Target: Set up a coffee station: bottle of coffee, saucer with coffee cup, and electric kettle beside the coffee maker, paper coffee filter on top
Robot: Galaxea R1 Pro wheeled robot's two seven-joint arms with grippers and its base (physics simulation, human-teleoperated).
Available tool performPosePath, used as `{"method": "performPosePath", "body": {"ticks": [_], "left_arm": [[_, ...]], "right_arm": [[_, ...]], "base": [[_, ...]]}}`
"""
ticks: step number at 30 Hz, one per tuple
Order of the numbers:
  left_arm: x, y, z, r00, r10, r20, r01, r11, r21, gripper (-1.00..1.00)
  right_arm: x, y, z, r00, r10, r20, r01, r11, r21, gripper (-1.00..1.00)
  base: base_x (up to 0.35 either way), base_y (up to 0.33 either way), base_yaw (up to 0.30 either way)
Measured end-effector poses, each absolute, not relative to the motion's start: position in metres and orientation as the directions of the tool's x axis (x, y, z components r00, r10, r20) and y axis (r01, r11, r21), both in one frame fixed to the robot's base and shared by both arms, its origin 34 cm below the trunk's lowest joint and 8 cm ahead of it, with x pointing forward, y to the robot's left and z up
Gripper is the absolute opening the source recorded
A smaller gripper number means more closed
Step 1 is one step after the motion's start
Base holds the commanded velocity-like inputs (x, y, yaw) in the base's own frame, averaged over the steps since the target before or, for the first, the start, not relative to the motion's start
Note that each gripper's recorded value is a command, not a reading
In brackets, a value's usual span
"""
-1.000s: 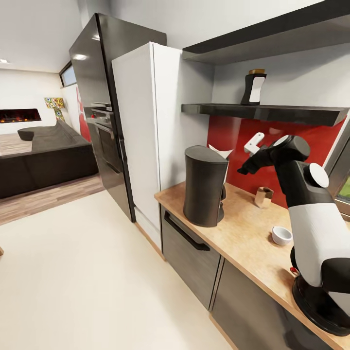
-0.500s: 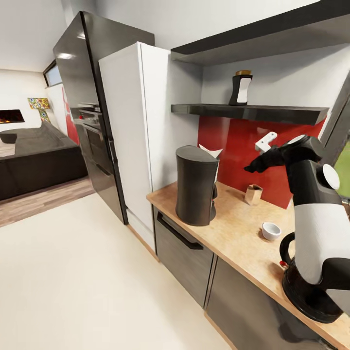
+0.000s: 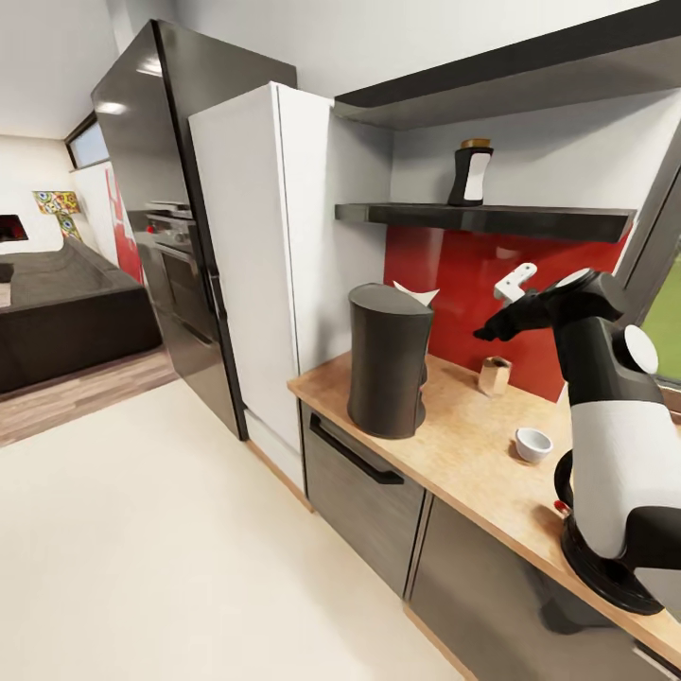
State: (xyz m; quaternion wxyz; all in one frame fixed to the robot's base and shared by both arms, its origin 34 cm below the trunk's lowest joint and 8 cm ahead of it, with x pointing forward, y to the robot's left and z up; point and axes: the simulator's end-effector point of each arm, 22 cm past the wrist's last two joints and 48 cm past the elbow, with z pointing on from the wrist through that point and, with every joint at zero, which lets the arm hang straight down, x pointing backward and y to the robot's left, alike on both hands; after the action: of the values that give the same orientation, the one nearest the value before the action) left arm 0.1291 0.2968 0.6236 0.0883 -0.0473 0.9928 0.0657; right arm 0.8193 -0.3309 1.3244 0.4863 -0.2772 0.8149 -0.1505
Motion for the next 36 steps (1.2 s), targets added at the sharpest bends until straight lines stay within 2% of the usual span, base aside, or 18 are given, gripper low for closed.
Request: {"method": "performPosePath", "body": {"ticks": [9,27,36], "left_arm": [[0.131,0.297,0.624,-0.979,-0.082,-0.186,-0.106,0.987,0.122,1.0],[0.138,0.296,0.624,-0.975,-0.082,-0.206,-0.108,0.987,0.118,1.0],[0.141,0.291,0.624,-0.974,-0.083,-0.211,-0.109,0.988,0.112,1.0]], "right_arm": [[0.817,-0.331,1.313,-0.385,-0.599,-0.702,-0.314,0.801,-0.51,1.0],[0.811,-0.331,1.323,-0.376,-0.599,-0.707,-0.306,0.801,-0.515,1.0],[0.808,-0.331,1.324,-0.374,-0.599,-0.708,-0.304,0.801,-0.516,1.0]], "base": [[0.0,0.03,-0.113],[0.035,0.274,-0.22],[0.044,0.071,-0.222]]}}
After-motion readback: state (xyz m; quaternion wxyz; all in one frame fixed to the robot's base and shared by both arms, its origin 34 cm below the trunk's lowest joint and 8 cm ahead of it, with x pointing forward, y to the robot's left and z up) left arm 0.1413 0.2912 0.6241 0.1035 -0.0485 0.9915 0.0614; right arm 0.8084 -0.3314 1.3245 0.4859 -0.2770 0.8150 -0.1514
